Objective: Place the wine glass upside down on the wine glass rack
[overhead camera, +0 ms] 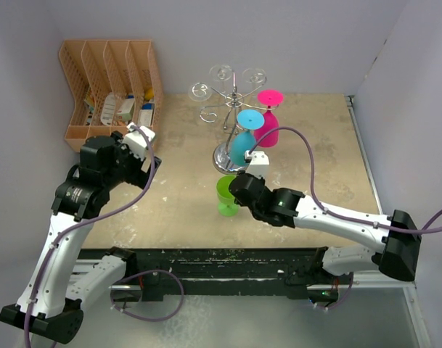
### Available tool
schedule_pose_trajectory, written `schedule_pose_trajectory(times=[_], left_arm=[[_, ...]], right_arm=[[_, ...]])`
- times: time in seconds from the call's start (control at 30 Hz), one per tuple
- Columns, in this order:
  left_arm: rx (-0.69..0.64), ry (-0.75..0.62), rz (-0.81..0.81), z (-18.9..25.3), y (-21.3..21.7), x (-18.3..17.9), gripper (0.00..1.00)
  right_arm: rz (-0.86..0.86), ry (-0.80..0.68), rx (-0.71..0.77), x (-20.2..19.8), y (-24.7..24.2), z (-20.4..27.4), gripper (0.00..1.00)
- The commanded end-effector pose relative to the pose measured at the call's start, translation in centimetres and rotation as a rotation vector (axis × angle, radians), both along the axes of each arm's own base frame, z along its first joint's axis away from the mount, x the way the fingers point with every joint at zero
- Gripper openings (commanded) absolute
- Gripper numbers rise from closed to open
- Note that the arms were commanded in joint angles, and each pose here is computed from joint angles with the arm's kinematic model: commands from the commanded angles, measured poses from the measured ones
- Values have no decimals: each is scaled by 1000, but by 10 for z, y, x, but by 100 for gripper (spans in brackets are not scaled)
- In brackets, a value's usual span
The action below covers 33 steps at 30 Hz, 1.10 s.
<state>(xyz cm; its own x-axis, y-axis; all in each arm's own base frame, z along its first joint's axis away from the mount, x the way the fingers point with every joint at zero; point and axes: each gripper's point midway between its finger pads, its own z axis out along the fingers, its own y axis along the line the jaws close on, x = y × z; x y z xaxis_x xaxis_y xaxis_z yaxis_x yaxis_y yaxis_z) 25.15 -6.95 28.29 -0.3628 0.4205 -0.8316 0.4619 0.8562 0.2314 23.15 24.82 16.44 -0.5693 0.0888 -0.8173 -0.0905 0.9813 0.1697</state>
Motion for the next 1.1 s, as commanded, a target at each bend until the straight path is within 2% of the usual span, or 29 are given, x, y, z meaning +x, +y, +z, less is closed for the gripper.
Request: schedule_pose_trajectory(times=[0.0, 0.17, 0.23, 0.37, 0.47, 0.53, 0.63, 0.7, 0.8, 0.9, 0.97, 1.0, 1.07], left_arm=[[-39, -30, -8, 10, -5, -2, 97], [-37, -24, -11, 13, -4, -8, 97], [-45, -11, -24, 14, -7, -11, 97], [-109, 28, -135, 27, -28, -28, 97], [-199, 62, -291, 53, -54, -52, 98], [-294, 73, -466, 83, -78, -81, 97], [-422, -1, -721, 141, -100, -135, 98], [-486, -107, -860, 181, -107, -166, 98], [-570, -177, -928, 221, -111, -187, 99], [-640, -197, -904, 252, -113, -183, 99], [-671, -245, -823, 270, -110, -169, 100], [-677, -273, -782, 278, -108, -161, 100], [-674, -336, -703, 294, -103, -145, 100]], right_arm=[[26, -4, 43, 7, 15, 12, 28], [59, 29, 20, 7, 26, 9, 17], [66, 50, -8, 5, 26, 9, 0], [124, 32, -9, -1, 23, 28, 0], [257, -7, 89, -17, 32, 56, 0], [366, -53, 177, -32, 36, 84, 0], [507, -191, 338, -56, 30, 147, 0], [566, -325, 431, -65, 23, 195, 0], [616, -552, 485, -73, 5, 267, 0], [531, -742, 415, -57, -14, 318, 0], [495, -825, 397, -47, -13, 347, 0], [402, -863, 380, -34, -22, 361, 0], [358, -1008, 351, -30, -28, 389, 0]])
